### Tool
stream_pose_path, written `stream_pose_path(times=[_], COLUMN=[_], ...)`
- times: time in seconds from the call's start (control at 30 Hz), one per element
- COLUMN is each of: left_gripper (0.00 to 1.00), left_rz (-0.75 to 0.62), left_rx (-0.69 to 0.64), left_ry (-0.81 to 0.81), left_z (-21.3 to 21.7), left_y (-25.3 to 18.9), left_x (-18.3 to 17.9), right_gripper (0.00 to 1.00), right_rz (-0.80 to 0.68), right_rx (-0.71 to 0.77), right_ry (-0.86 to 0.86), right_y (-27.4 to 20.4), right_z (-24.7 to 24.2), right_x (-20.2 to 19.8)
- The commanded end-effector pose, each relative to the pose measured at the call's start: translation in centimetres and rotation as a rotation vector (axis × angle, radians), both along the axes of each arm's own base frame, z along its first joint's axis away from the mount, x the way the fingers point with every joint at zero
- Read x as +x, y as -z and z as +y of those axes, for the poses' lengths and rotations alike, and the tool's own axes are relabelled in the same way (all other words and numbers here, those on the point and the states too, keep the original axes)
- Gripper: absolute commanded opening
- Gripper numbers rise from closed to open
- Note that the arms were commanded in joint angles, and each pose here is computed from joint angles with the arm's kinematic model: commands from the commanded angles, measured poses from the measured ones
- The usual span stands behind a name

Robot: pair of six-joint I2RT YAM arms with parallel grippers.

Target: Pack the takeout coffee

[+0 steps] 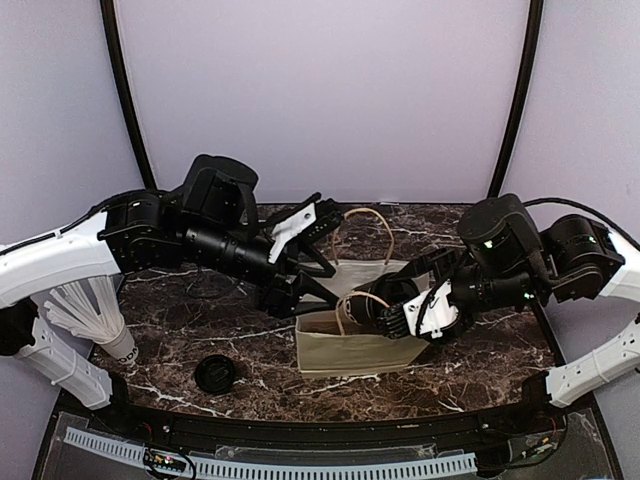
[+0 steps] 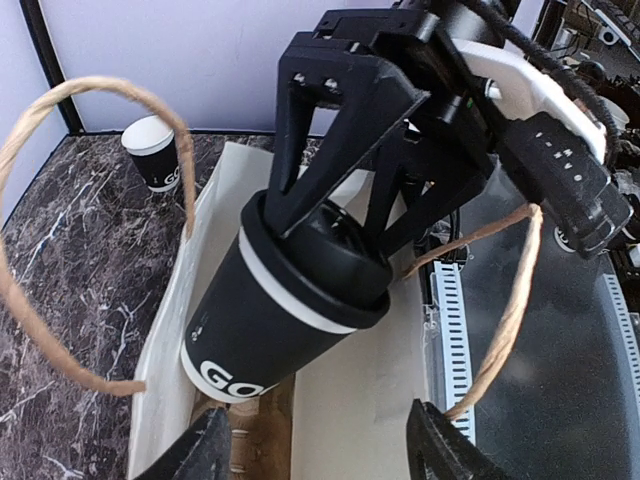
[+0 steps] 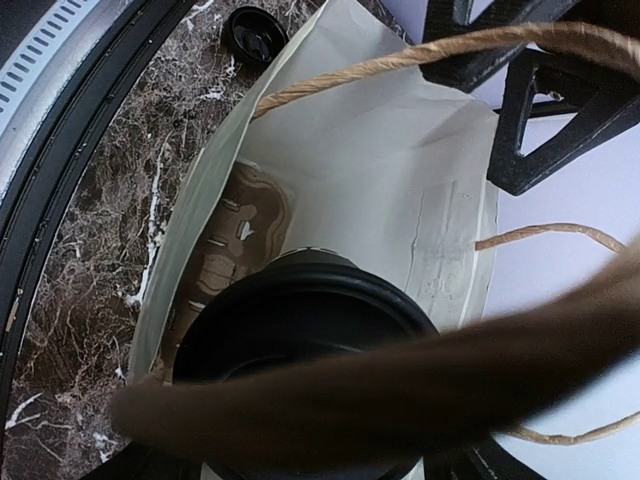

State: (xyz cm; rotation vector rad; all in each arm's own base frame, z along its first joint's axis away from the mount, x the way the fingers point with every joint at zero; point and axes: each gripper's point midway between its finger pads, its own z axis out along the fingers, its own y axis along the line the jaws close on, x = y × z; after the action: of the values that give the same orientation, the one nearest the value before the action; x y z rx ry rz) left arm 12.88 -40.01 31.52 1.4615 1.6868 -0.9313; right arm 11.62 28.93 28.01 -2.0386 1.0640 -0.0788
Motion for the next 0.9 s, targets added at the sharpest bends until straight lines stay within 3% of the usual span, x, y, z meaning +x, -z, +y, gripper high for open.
stream_pose_path(times=[0.0,0.2,0.53,0.7,0.87], left_gripper=[0.60,0.58,0.73,0.74,0.67], left_rz=[-0.031,-0.051,-0.110,-0.032,-0.023], left_rx=[-0.026,-0.030,-0.079,-0.119,-0.120], left_ry=[0.080,0.049,-0.147,-0.039,0.019], left_z=[-1.0,-1.0,3.0,0.9,-1.1], left_y=[-1.1,-1.7,-4.1,-3.8,-3.0], left_x=[-1.7,-1.9,-0.1,-1.8,-2.0], right_gripper=[0.14,0.13,0.14,0.14,0.14], right_rz=[0.007,0.016,0.015,0.015,0.018], right_rx=[0.064,0.074,0.079,0.076,0.079], right_ry=[0.043,0.064,0.063,0.058,0.061], right_y=[-1.6,-1.6,-1.8,-1.8,-1.9], right_z=[0.3,0.2,0.2,0.4,0.5], right_x=[0.8,1.3,1.3,1.3,1.4])
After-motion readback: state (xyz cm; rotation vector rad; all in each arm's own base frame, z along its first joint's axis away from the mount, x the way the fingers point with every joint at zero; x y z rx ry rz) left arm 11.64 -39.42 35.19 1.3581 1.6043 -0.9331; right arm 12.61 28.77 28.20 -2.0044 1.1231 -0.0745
